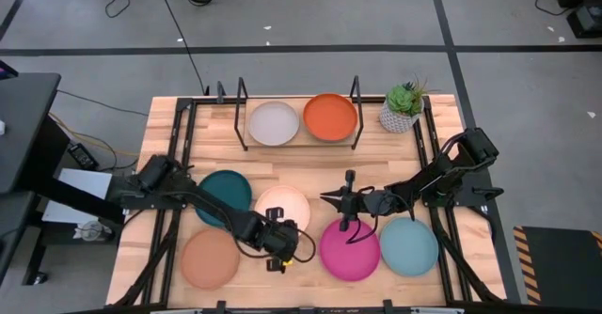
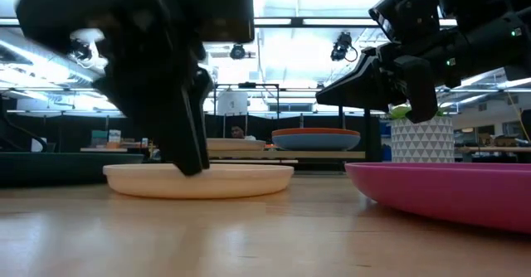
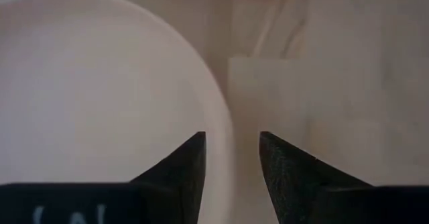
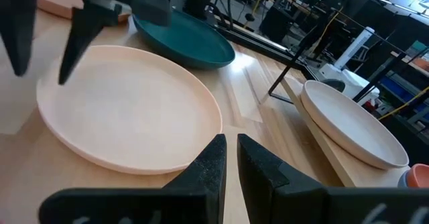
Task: Place and stack plates onto a shelf
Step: Stack the light orange plate on top of the the gray plate on the shelf
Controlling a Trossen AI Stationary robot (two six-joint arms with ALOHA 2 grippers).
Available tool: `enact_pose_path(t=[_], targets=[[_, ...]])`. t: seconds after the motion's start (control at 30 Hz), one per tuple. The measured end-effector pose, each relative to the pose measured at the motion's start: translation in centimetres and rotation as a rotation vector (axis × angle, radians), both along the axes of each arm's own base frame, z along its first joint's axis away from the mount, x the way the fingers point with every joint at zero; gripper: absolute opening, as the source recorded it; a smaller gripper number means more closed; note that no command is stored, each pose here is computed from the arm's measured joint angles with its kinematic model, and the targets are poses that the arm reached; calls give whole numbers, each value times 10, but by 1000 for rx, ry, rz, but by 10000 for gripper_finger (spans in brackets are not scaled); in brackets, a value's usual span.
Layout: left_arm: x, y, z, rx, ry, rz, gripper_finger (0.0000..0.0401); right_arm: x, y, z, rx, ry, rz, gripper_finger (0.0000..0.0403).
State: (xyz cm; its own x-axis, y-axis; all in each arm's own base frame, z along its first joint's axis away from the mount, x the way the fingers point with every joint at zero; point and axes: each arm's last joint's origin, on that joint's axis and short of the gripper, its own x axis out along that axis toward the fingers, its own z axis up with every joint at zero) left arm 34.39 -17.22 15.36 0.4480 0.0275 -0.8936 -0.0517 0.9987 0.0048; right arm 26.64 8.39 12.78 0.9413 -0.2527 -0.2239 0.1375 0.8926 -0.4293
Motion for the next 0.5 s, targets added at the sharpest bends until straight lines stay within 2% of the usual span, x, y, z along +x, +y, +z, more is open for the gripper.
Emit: enact_pose_path(t=[0.13,0.27,0.33,0.5], targets=[[1,0,-16,54,42,-39,142,0,0,0,-2,1,0,43],[2,-1,-17,75,43,-85,133,0,0,0,-3,2,1,43],[2,-1,-16,71,44,-92,111,0,0,0,-3,2,1,43],[6,-1,-7,42,66,-121,20,0,0,0,-3,2,1,43]])
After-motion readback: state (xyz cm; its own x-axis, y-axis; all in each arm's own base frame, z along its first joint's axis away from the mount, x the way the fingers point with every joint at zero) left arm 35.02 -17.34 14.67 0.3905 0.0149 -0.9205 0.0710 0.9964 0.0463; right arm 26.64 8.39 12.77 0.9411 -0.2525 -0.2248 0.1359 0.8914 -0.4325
